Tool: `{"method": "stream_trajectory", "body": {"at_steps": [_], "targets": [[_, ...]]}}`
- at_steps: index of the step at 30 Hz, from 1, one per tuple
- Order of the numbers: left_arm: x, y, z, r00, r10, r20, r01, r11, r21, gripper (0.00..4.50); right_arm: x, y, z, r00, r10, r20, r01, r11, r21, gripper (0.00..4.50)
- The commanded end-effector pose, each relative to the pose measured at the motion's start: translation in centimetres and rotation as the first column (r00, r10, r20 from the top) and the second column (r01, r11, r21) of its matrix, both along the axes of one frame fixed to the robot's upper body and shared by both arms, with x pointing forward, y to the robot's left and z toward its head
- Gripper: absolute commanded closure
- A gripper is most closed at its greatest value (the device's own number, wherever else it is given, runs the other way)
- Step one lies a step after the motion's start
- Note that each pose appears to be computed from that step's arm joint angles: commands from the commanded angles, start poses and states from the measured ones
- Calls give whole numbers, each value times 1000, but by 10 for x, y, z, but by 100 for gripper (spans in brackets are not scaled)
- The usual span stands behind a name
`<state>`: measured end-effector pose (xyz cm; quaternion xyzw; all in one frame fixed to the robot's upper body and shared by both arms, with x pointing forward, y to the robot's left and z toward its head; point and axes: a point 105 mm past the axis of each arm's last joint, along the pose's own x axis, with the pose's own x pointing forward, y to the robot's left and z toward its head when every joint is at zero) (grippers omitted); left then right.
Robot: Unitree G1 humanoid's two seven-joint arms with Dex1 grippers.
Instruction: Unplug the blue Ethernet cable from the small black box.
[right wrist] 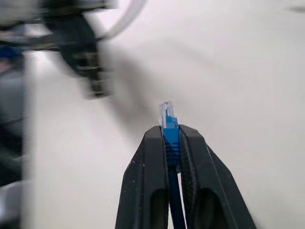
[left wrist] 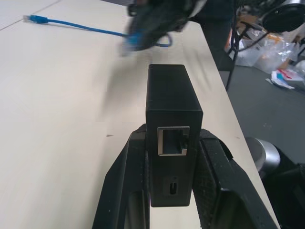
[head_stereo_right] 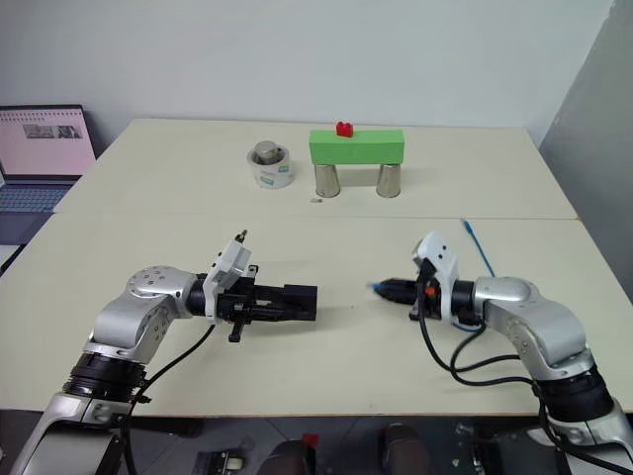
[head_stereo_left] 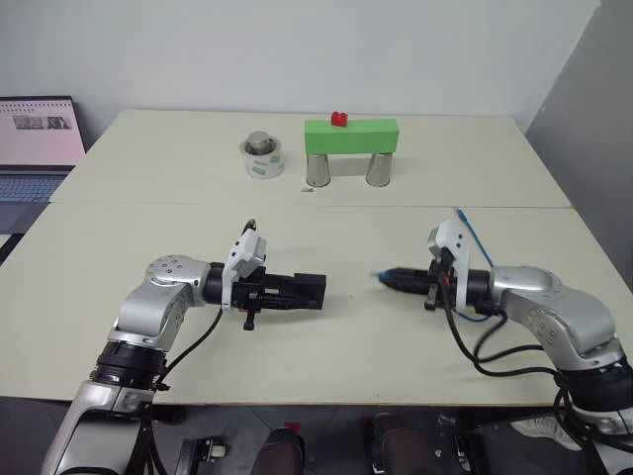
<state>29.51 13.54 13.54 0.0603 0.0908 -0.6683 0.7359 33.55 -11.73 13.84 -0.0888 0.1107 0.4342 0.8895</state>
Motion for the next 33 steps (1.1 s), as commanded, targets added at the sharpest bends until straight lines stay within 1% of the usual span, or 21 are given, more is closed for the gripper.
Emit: {"method": "stream_trajectory", "body": {"at_steps": [1,2,4,5,8,9,10,11,13,14,15,16,18,20,22,24,25,27,29,32,33], "targets": [[2,-1,12,999,46,23,-45,997,-56,370,54,-33,-2,934,-287,213,313,945,-96,446],[2,-2,13,998,57,22,-56,997,-61,370,62,-38,-6,913,-334,234,366,924,-108,446],[4,-2,15,996,83,12,-82,993,-84,370,73,-43,-11,884,-392,255,429,896,-113,376],[5,-2,17,995,103,-1,-103,989,-102,370,75,-43,-13,883,-397,252,433,895,-109,361],[10,2,19,985,168,-26,-170,978,-122,370,73,-39,-13,895,-372,245,403,910,-91,275],[12,4,18,980,197,-35,-200,972,-122,370,71,-39,-11,899,-363,244,392,916,-83,253],[15,7,18,973,230,-36,-233,965,-123,370,67,-38,-9,906,-348,243,375,924,-76,234],[19,9,17,964,264,-37,-267,957,-117,370,63,-38,-6,913,-330,242,355,932,-70,203],[31,16,18,936,351,-17,-350,928,-127,370,54,-35,1,928,-275,250,300,951,-69,168],[39,21,18,914,405,1,-401,906,-134,370,44,-29,7,942,-219,254,242,968,-64,131],[46,26,18,893,449,22,-442,886,-141,370,35,-23,13,954,-161,253,180,982,-54,120],[52,31,17,870,491,47,-481,865,-141,370,24,-15,18,964,-102,247,115,993,-39,84],[68,40,13,801,583,138,-568,812,-130,370,-2,4,30,974,38,224,-39,999,-1,35],[84,51,11,700,674,235,-657,737,-157,370,-18,17,38,969,109,222,-114,993,13,35],[97,58,11,605,749,270,-720,659,-218,370,-25,28,42,964,138,227,-145,989,12,35],[106,64,11,527,815,243,-763,579,-288,370,-32,38,40,957,181,226,-184,983,-9,35],[112,71,11,458,852,252,-793,520,-318,370,-35,44,38,953,201,225,-201,979,-23,35],[120,81,9,362,901,240,-833,428,-351,370,-37,49,34,951,218,221,-215,976,-38,35],[124,86,5,308,917,253,-851,384,-358,370,-37,51,31,948,229,220,-221,973,-61,35],[129,94,-9,235,952,194,-893,290,-344,370,-34,52,29,949,226,221,-214,974,-77,35],[130,95,-16,228,956,183,-903,278,-328,370,-34,51,28,950,221,222,-209,975,-79,35]]}}
